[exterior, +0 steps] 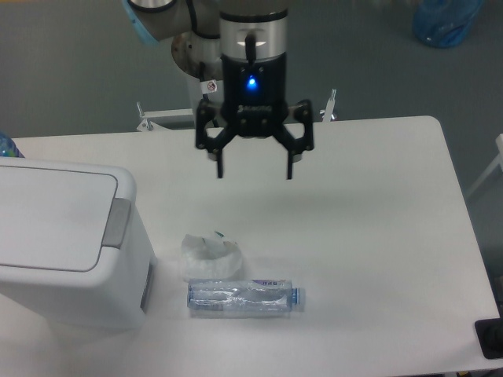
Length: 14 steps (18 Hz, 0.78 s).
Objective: Open the trash can
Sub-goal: 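Move the open gripper over to the white trash bin's lid edge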
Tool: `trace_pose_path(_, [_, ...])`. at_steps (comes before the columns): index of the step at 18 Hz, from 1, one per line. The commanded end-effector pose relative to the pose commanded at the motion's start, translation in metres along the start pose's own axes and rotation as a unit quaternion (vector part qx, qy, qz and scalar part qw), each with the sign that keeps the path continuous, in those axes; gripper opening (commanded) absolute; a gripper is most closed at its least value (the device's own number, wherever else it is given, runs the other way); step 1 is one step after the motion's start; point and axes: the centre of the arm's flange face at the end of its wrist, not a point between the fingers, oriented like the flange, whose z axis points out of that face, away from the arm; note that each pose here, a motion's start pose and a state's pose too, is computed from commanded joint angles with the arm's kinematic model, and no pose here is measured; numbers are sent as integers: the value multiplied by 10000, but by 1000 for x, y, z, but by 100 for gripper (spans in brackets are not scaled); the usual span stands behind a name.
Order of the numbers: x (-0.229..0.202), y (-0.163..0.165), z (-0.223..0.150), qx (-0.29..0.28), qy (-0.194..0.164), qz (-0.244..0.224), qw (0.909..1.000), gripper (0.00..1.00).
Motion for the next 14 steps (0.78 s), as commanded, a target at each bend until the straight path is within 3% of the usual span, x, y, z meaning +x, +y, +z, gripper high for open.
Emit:
trace_pose_path(7, [32,-2,36,-221,200,267,9992,100])
trace_pose_path(14, [61,-6,59,-86,302,563,9979,100])
